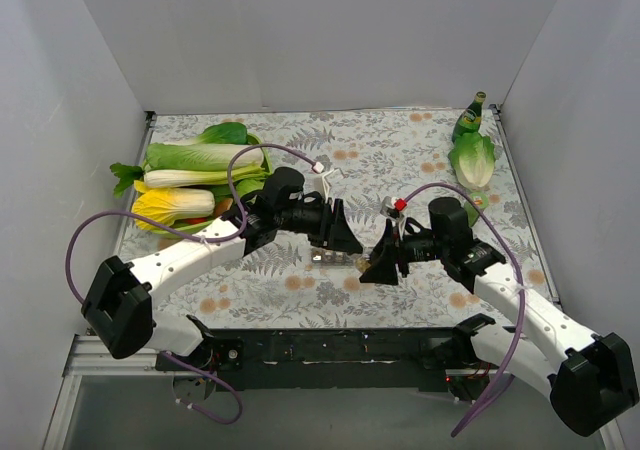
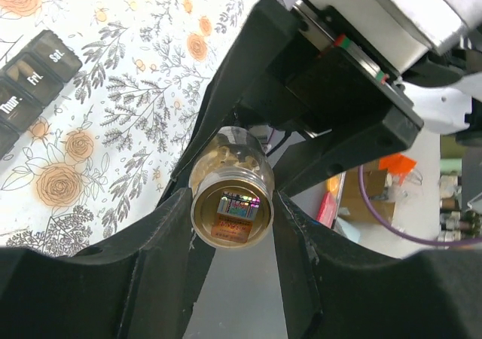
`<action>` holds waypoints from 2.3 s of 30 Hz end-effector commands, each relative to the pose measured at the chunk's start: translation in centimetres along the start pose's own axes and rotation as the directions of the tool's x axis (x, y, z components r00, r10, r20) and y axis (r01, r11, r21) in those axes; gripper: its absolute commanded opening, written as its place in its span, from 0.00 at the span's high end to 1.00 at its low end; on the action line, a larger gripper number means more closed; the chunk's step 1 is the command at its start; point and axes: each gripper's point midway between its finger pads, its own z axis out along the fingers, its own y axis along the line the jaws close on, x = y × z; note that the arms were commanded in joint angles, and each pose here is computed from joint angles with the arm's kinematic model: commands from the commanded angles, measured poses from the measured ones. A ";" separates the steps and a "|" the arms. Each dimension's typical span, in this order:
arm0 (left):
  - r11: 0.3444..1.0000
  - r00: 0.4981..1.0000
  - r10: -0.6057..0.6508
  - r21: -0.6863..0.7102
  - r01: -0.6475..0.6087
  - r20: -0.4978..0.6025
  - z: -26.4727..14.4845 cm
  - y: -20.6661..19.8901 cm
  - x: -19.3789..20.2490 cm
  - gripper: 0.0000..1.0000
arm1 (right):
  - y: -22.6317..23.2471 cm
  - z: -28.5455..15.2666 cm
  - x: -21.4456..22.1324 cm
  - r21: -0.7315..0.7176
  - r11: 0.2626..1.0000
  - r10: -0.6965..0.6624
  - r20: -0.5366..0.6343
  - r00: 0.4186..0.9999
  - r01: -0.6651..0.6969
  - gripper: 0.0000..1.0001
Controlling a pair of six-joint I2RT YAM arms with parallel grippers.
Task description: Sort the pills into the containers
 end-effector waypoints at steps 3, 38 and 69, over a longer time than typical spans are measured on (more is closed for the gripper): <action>0.993 0.992 0.059 0.110 -0.046 -0.114 -0.7 -1.8 2.5 0.57 | 2.4 0.0 -5.0 -0.121 0.989 -0.070 0.162 0.984 0.091 0.90; 0.941 0.912 -0.322 -0.020 0.338 0.255 -4.5 -1.3 -5.0 0.28 | -4.6 -1.6 -6.1 0.270 0.662 -0.682 -0.169 0.711 0.699 0.91; 0.959 0.966 -0.248 -0.123 0.255 0.068 0.1 -0.5 -1.5 0.69 | -3.2 -0.9 -5.3 0.226 0.778 -0.582 -0.092 0.808 0.586 0.91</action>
